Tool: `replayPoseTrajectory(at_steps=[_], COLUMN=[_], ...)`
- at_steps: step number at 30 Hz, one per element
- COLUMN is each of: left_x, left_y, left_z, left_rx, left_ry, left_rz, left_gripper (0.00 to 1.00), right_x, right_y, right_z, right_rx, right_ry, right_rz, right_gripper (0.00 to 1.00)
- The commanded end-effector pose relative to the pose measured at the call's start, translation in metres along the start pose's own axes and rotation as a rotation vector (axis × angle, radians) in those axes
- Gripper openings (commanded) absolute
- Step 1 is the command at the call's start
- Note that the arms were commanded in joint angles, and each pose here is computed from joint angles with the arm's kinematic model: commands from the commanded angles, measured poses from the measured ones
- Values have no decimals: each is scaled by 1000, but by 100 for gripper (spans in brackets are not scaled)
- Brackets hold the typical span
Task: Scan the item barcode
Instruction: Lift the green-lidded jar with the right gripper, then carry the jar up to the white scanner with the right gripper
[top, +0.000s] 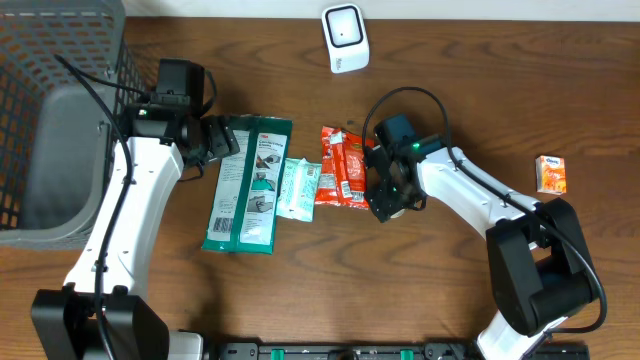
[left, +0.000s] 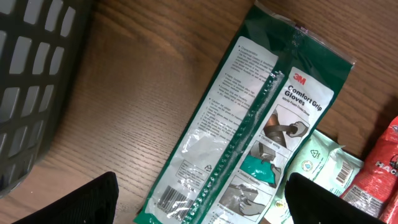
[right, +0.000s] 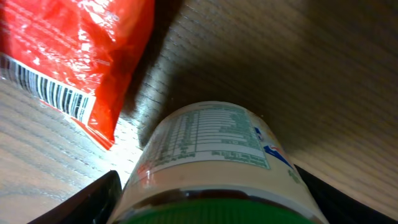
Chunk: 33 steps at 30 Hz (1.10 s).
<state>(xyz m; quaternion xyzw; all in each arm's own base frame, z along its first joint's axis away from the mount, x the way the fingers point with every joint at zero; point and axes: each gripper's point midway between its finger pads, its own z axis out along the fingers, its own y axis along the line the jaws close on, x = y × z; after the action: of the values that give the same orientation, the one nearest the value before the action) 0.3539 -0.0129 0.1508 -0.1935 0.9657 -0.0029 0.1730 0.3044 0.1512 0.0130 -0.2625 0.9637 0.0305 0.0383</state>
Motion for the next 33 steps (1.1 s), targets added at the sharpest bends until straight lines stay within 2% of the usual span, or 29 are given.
replayPoseTrajectory(at_steps=[1, 5, 16, 21, 29, 31, 33], left_x=[-6, -6, -6, -6, -6, -6, -6], left_y=[1, 1, 1, 1, 1, 1, 1], left_z=[-5, -5, -5, -5, -5, -5, -5], left_rx=[-5, -5, -5, -5, -5, -5, -5], left_ry=[-23, -22, -23, -22, -23, -23, -22], left_rz=[0, 0, 0, 0, 0, 0, 0], left_gripper=[86, 86, 86, 86, 86, 86, 86], right_x=[3, 3, 1, -17, -49, -59, -72], right_y=[-3, -3, -3, -4, -2, -2, -1], right_z=[4, 4, -7, -45, -140, -168, -199], right_rx=[37, 37, 37, 44, 37, 35, 33], right_ry=[16, 15, 16, -34, -145, -196, -268], right_rz=[-19, -18, 28, 49, 182, 193, 197], right_gripper=[80, 78, 57, 48, 49, 45, 38])
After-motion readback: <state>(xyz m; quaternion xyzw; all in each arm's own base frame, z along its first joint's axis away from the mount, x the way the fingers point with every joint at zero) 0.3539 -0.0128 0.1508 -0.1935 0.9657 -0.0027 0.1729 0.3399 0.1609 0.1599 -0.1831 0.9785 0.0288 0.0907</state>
